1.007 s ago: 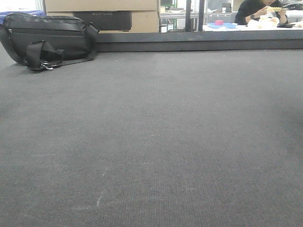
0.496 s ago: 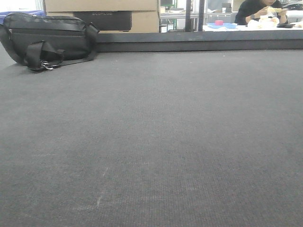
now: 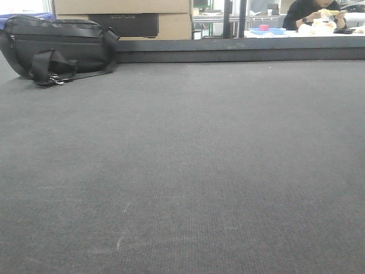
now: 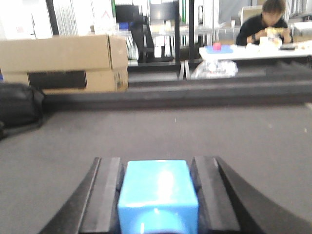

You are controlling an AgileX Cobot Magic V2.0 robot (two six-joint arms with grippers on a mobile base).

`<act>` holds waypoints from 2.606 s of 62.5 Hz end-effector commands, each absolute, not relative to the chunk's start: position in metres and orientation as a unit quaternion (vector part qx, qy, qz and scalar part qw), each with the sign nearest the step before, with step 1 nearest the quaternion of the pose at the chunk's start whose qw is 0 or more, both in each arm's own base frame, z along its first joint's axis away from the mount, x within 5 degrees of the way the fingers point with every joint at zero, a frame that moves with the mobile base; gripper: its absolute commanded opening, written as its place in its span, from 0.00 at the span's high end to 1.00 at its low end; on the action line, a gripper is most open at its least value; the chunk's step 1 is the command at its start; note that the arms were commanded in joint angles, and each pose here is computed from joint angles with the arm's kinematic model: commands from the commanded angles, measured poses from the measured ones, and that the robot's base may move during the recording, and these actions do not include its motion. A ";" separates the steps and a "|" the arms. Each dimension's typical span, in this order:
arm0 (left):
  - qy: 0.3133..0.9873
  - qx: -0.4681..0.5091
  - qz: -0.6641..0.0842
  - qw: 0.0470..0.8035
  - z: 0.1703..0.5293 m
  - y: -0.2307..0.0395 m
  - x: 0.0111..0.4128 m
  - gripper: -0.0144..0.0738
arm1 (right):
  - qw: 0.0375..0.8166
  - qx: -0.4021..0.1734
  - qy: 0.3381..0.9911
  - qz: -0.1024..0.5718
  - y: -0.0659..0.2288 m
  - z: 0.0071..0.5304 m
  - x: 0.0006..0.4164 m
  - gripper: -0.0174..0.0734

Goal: Grab block from conveyor and place in blue bin
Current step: 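Lift both held blocks up off the conveyor belt, then drive the base away from the conveyor toward the blue bin shelves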

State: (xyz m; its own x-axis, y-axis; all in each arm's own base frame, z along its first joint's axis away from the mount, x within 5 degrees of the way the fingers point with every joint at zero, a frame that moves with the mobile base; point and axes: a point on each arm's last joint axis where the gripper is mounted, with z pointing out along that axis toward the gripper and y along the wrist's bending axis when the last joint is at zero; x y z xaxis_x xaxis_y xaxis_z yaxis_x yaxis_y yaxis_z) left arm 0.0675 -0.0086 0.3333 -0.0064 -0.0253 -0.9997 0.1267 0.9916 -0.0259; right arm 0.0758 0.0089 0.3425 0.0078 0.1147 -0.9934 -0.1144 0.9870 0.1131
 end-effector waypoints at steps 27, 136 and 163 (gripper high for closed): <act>0.701 0.038 -0.055 0.710 0.334 -0.009 0.066 0.96 | 0.739 0.001 0.669 0.079 0.008 0.350 0.074 0.99; 0.701 0.038 -0.055 0.710 0.334 -0.009 0.066 0.96 | 0.739 0.001 0.669 0.079 0.008 0.350 0.074 0.99; 0.701 0.038 -0.055 0.710 0.334 -0.009 0.066 0.96 | 0.739 0.001 0.669 0.079 0.008 0.350 0.074 0.99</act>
State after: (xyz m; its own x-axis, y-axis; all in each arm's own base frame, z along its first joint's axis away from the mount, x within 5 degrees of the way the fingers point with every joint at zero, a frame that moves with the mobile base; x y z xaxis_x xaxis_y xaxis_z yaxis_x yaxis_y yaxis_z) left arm 0.0671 -0.0084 0.3325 -0.0095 -0.0196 -0.9998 0.1251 0.9919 -0.0206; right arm 0.0748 0.0084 0.3470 0.0577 0.1202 -0.9911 -0.1158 0.9868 0.1129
